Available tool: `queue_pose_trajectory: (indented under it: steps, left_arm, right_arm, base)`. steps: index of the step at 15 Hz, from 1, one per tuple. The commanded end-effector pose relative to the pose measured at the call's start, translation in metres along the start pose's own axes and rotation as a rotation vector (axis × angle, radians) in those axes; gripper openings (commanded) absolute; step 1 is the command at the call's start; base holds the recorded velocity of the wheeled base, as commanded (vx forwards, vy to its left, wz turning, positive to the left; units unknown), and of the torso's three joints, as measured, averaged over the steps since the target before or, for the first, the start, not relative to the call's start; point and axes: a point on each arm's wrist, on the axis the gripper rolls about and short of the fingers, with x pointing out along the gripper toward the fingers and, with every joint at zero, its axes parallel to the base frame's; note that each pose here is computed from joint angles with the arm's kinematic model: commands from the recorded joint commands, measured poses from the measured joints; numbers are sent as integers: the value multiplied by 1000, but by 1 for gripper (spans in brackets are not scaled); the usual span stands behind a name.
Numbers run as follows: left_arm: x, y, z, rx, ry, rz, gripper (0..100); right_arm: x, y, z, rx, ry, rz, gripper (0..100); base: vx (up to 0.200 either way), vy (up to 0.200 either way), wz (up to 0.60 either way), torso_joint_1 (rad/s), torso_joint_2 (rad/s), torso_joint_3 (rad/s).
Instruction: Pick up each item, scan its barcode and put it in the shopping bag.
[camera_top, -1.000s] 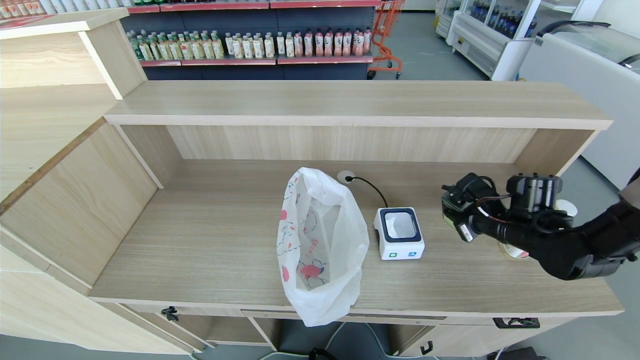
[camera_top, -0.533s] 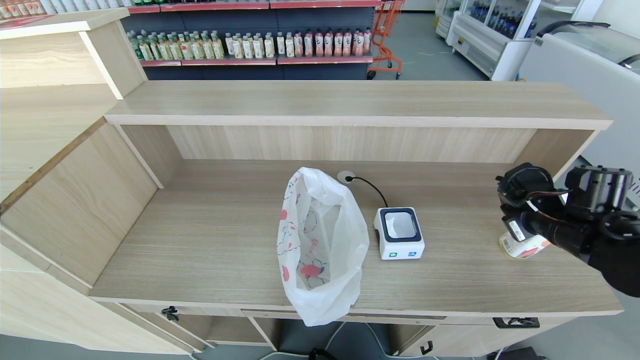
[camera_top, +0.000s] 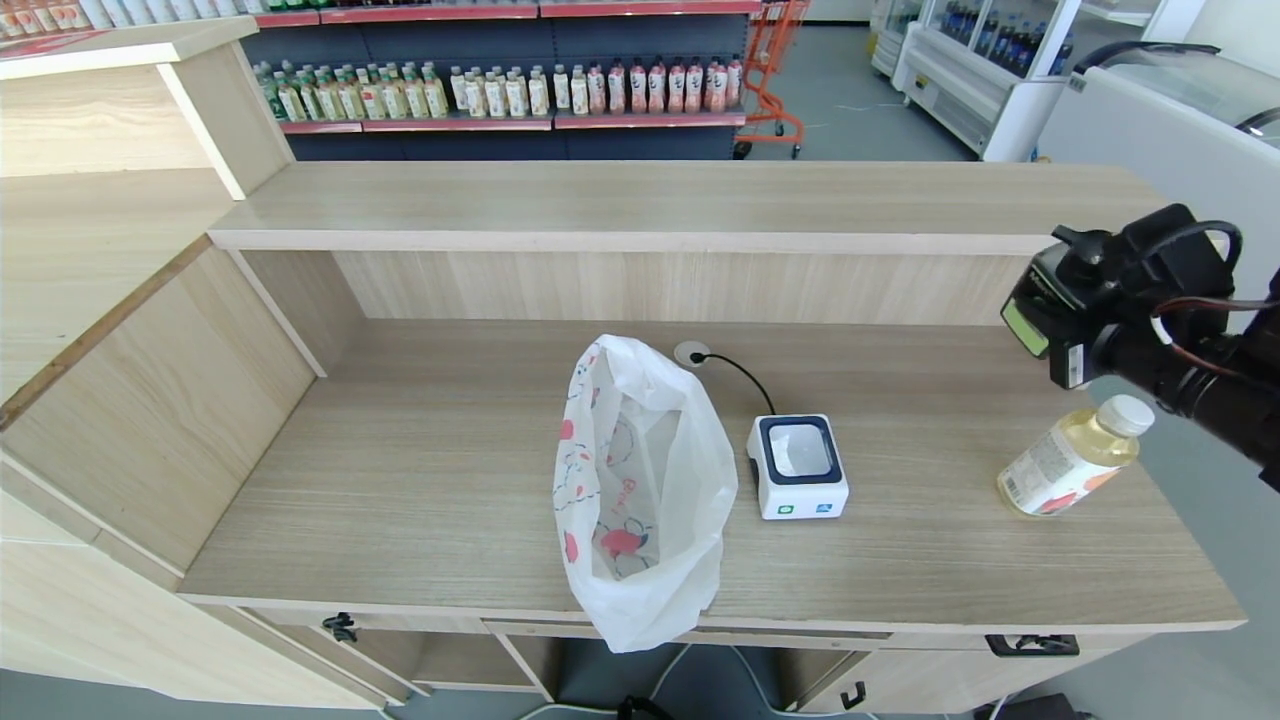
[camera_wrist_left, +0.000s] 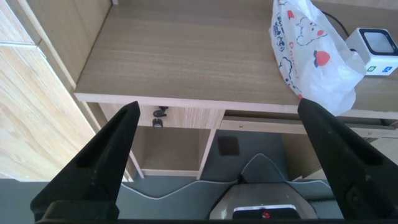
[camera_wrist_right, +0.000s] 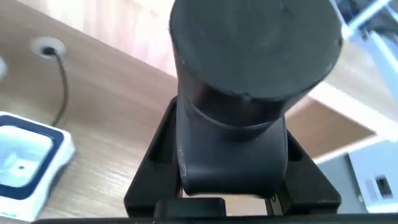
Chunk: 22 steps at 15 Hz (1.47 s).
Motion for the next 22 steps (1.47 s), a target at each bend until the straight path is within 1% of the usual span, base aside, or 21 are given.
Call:
queue_pose_trajectory:
  steps: [1,2,3,4,5,6,7,8,9,10,11,12,13,14,15,16,17,18,20,21,22]
  left_arm:
    - [0,0,0,0,-1,0,100]
    - [0,0,0,-2,-1,0,100]
    - [0,0,0,0,-1,0,100]
    - [0,0,0,0,-1,0,100]
    - [0,0,0,0,-1,0,100]
    - [0,0,0,0,-1,0,100]
    - [0,0,0,0,-1,0,100]
    - [0,0,0,0,-1,0,100]
    - [0,0,0,-2,-1,0,100]
    - [0,0,0,0,-1,0,100]
    - [0,0,0,0,-1,0,100]
    - [0,0,0,-2,-1,0,100]
    - [0,0,0,0,-1,0,100]
    - [0,0,0,0,-1,0,100]
    - [0,0,0,0,-1,0,100]
    - [0,0,0,0,-1,0,100]
    - [0,0,0,0,-1,0,100]
    - [0,0,0,0,-1,0,100]
    - [0,0,0,0,-1,0,100]
    - [0,0,0,0,-1,0,100]
    - [0,0,0,0,-1,0,100]
  right_arm:
    - [-14,9,30,-58,-168,96,0]
    - [-25,14,42,-150,-268,184,0]
    - [-37,21,48,-270,-361,268,0]
    - [-47,29,50,-384,-439,329,0]
    - [-62,42,48,-609,-589,419,0]
    - [-65,51,48,-719,-683,481,0]
    - [-68,61,45,-830,-797,566,0]
    - [-70,67,41,-923,-860,606,0]
    - [-71,69,37,-1007,-889,609,0]
    - [-73,69,32,-1128,-929,595,0]
    - [-75,69,34,-1260,-989,535,0]
    - [-75,70,38,-1328,-1038,493,0]
    - [-79,81,58,-1422,-1195,405,0]
    - [-83,78,69,-1520,-1307,263,0]
    - [-86,74,74,-1582,-1401,141,0]
    - [-86,74,76,-1608,-1430,90,0]
    - [-89,83,83,-1625,-1546,-13,0]
    - [-93,91,88,-1615,-1613,-52,0]
    - [-99,102,95,-1588,-1688,-84,0]
    - [-101,104,98,-1579,-1710,-106,0]
    - [-106,106,105,-1559,-1745,-150,0]
  base:
    - [0,0,0,0,0,0]
    - [0,0,0,0,0,0]
    - [0,0,0,0,0,0]
    - [0,0,0,0,0,0]
    - [0,0,0,0,0,0]
    - [0,0,0,0,0,0]
    - [0,0,0,0,0,0]
    - [0,0,0,0,0,0]
    - [0,0,0,0,0,0]
    - [0,0,0,0,0,0]
    - [0,0,0,0,0,0]
    - [0,0,0,0,0,0]
    - [0,0,0,0,0,0]
    - [0,0,0,0,0,0]
    - [0,0,0,0,0,0]
    - [0,0,0,0,0,0]
    - [0,0,0,0,0,0]
    - [0,0,0,0,0,0]
    - [0,0,0,0,0,0]
    - [0,0,0,0,0,0]
    - [0,0,0,0,0,0]
